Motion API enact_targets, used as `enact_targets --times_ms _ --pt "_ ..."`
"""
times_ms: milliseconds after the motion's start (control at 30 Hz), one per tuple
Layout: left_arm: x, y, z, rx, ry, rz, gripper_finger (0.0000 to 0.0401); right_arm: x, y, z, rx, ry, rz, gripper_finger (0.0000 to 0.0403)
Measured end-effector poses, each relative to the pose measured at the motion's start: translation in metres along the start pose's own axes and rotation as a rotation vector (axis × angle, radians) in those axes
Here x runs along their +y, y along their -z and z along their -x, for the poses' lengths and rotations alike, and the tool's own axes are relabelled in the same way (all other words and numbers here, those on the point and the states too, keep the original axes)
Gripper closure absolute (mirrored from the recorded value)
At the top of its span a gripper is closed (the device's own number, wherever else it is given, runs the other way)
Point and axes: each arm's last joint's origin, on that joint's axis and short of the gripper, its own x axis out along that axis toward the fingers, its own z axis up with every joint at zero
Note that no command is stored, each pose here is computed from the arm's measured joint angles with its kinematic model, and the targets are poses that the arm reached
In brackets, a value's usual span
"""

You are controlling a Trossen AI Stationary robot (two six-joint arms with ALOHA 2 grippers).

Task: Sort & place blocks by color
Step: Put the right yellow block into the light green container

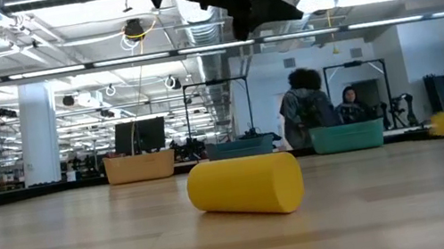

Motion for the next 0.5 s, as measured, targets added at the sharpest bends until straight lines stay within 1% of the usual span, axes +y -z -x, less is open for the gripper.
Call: enact_targets --times_ms 100,233,267,367,500 --pt "0.016 -0.007 0.003 0.007 0.056 -0.031 0.0172 -0.004 -0.009 -0.003 -0.12 0.041 -0.188 0.0295" --pt "0.034 -0.013 0.006 -0.016 0.033 -0.081 0.0172 -0.007 -0.024 -0.007 -0.225 0.068 -0.364 0.0295" --pt "0.038 -0.014 0.007 -0.023 0.042 -0.089 0.0172 -0.007 -0.028 -0.008 -0.245 0.073 -0.396 0.0295" --pt "0.048 -0.016 0.009 -0.045 0.124 -0.098 0.0172 -0.003 -0.044 -0.008 -0.297 0.077 -0.449 0.0295" --pt "0.058 -0.017 0.012 -0.065 0.226 -0.099 0.0172 0.005 -0.066 -0.005 -0.346 0.076 -0.447 0.0295"
